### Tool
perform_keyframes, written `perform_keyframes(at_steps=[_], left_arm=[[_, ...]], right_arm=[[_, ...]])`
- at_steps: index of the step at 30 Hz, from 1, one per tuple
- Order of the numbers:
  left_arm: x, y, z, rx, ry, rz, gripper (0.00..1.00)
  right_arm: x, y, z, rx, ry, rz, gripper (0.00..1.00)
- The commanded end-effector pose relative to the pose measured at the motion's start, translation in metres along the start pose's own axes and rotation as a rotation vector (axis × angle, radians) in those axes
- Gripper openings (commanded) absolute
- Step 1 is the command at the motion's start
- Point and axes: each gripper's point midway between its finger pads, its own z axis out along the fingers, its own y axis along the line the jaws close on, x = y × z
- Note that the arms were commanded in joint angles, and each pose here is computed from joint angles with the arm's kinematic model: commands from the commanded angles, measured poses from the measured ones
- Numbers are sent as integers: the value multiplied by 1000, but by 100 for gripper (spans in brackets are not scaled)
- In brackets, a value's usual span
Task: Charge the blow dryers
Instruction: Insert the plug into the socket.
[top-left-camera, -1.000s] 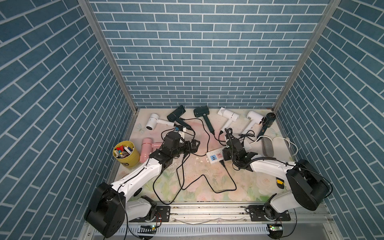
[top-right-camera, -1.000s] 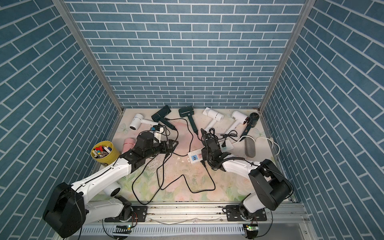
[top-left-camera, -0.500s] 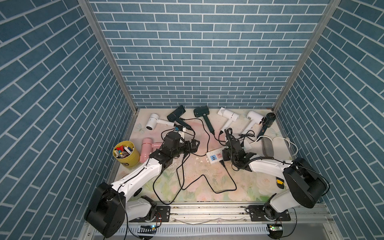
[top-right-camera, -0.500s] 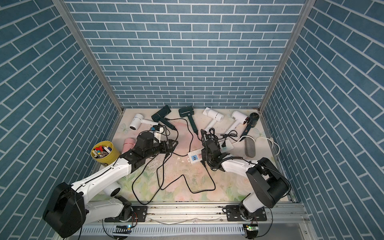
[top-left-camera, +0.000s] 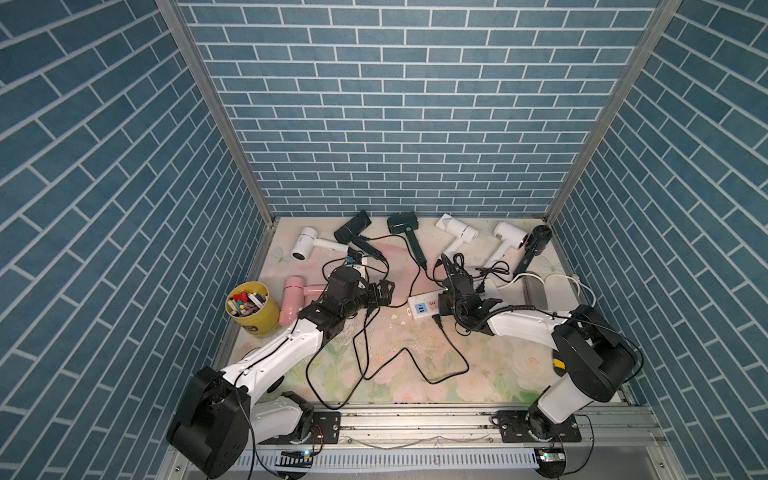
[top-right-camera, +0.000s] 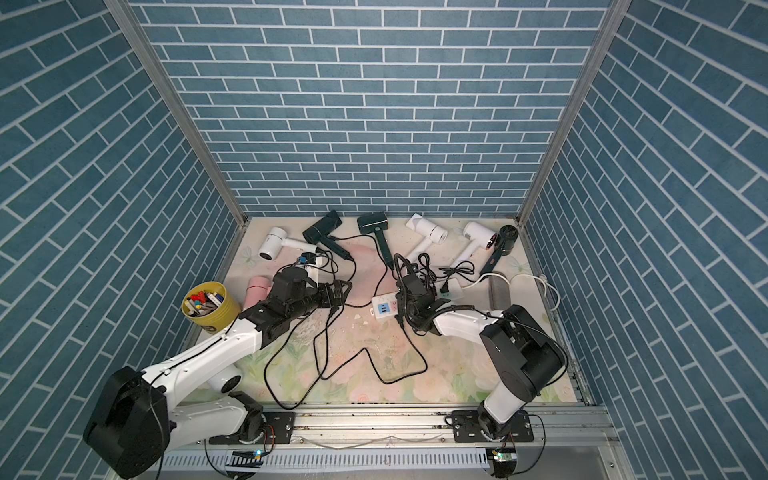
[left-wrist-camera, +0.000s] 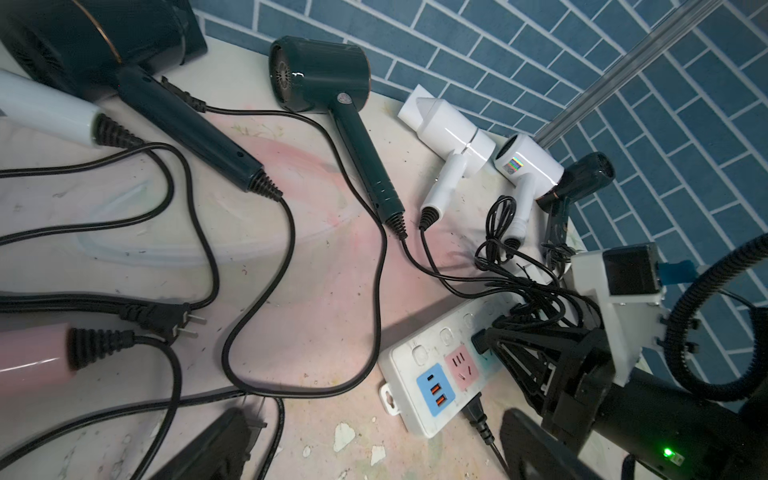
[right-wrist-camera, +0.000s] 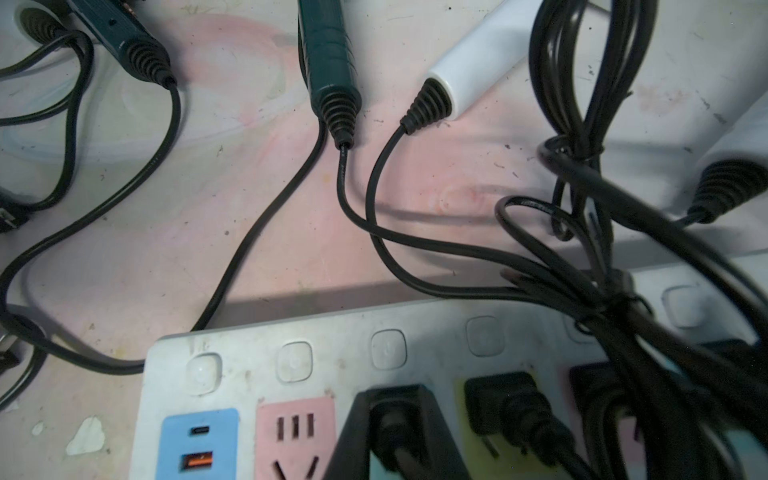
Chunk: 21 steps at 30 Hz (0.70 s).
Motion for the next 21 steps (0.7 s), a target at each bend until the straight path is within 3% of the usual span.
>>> perform_keyframes(at_steps=[1, 4, 12, 21], left_arm=[[0, 19, -6, -88, -23, 11, 99], [-3, 26, -9, -118, -30, -2, 100], [-10, 44, -24, -197, -95, -8, 99], [-8, 64, -23, -241, -95, -67, 99]], right_arm=[[104, -33, -4, 103, 366, -50, 0], [87, -29, -20, 76, 331, -70, 1], [36, -3, -59, -53, 257, -141, 50], [18, 25, -91, -222, 248, -165, 71]])
